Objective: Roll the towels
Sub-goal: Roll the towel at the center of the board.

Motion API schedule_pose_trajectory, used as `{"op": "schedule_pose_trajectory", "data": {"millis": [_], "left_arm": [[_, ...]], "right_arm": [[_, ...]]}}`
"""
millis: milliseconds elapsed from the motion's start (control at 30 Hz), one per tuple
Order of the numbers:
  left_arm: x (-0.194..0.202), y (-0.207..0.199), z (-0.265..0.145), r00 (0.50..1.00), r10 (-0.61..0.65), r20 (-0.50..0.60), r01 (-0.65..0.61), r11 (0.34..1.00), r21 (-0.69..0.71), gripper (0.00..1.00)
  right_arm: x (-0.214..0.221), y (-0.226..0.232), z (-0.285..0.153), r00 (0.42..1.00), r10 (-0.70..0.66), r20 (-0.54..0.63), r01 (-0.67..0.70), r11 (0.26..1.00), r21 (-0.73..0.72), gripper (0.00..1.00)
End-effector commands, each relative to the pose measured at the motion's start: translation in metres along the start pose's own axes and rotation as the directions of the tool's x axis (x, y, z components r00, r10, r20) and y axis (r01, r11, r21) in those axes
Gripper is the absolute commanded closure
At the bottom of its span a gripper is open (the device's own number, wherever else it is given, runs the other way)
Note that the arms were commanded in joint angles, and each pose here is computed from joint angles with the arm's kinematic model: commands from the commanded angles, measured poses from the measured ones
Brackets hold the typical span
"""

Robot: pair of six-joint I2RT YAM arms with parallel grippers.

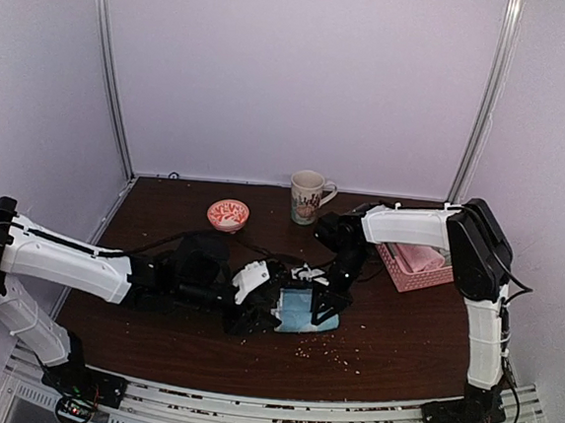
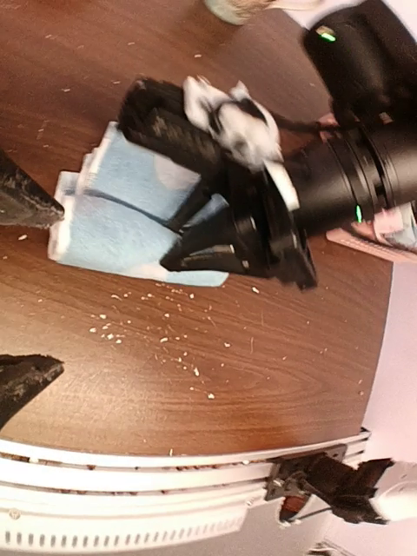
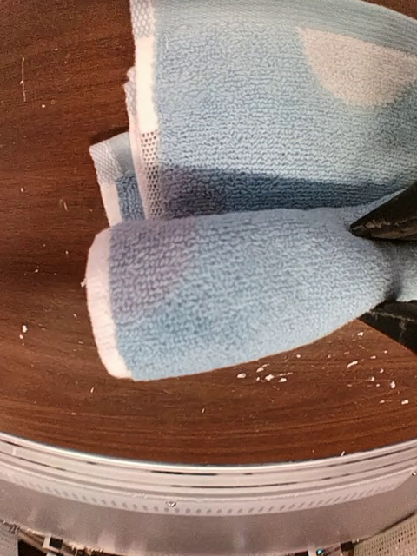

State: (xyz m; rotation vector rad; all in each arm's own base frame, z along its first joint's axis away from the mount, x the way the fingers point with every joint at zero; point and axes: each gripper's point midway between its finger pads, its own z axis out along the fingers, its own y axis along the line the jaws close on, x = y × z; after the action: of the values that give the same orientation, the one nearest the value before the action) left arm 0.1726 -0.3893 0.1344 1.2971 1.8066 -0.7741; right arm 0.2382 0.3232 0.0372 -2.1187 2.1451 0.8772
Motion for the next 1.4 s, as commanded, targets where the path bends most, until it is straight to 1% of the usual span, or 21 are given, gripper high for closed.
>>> {"op": "schedule_pose_trajectory", "data": {"millis": [0,67,200,300,433,533,667,767,800,867,933,1000,1067,1167,1367], "left_arm": [[-0.005,0.008,0.029,0.959,0.270,-0.084,-0.279,0.953,-0.120,0.49],[0.002,0.008,0.044,0.930,0.334,-0.150,-0.352,0.929,-0.114,0.48],[0.010,0.012,0.068,0.889,0.400,-0.220,-0.428,0.899,-0.092,0.48],[0.026,0.015,0.085,0.854,0.436,-0.283,-0.470,0.881,-0.061,0.47],[0.047,0.022,0.100,0.785,0.487,-0.383,-0.548,0.834,-0.062,0.48],[0.056,0.023,0.106,0.760,0.500,-0.415,-0.572,0.818,-0.062,0.51],[0.061,0.024,0.108,0.758,0.490,-0.430,-0.567,0.821,-0.066,0.58],[0.068,0.026,0.109,0.751,0.480,-0.453,-0.563,0.824,-0.060,0.67],[0.071,0.025,0.110,0.749,0.477,-0.460,-0.560,0.827,-0.055,0.71],[0.073,0.024,0.109,0.749,0.471,-0.466,-0.553,0.832,-0.048,0.75],[0.072,0.023,0.107,0.753,0.465,-0.465,-0.545,0.837,-0.045,0.79],[0.071,0.023,0.103,0.760,0.458,-0.462,-0.538,0.842,-0.049,0.82],[0.068,0.021,0.100,0.769,0.455,-0.450,-0.529,0.847,-0.049,0.83],[0.066,0.019,0.097,0.777,0.450,-0.440,-0.520,0.853,-0.046,0.83],[0.059,0.018,0.094,0.783,0.449,-0.430,-0.517,0.855,-0.050,0.84]], "right_arm": [[0.037,0.006,0.019,0.985,0.134,-0.107,-0.149,0.976,-0.156,0.80],[0.037,0.003,0.019,0.985,0.141,-0.102,-0.156,0.975,-0.158,0.80],[0.037,0.001,0.018,0.985,0.146,-0.097,-0.160,0.975,-0.156,0.80],[0.037,0.001,0.018,0.985,0.145,-0.092,-0.158,0.975,-0.156,0.79],[0.036,0.000,0.019,0.986,0.143,-0.085,-0.154,0.976,-0.153,0.79],[0.035,0.001,0.018,0.986,0.142,-0.082,-0.154,0.975,-0.158,0.79],[0.033,0.000,0.016,0.987,0.140,-0.078,-0.151,0.976,-0.156,0.78],[0.027,0.005,0.010,0.990,0.130,-0.061,-0.139,0.975,-0.172,0.76],[0.023,0.008,0.006,0.991,0.125,-0.048,-0.132,0.974,-0.186,0.74],[0.013,0.017,-0.007,0.994,0.108,-0.023,-0.110,0.972,-0.210,0.70],[0.003,0.026,-0.023,0.996,0.086,0.012,-0.081,0.974,-0.211,0.63],[-0.007,0.032,-0.041,0.998,0.045,0.054,-0.035,0.984,-0.173,0.58],[-0.016,0.027,-0.055,0.995,0.054,0.089,-0.044,0.993,-0.114,0.56],[-0.020,0.007,-0.058,0.988,0.107,0.107,-0.101,0.993,-0.055,0.57],[-0.008,-0.042,-0.032,0.965,0.251,0.080,-0.256,0.964,0.069,0.73]]}}
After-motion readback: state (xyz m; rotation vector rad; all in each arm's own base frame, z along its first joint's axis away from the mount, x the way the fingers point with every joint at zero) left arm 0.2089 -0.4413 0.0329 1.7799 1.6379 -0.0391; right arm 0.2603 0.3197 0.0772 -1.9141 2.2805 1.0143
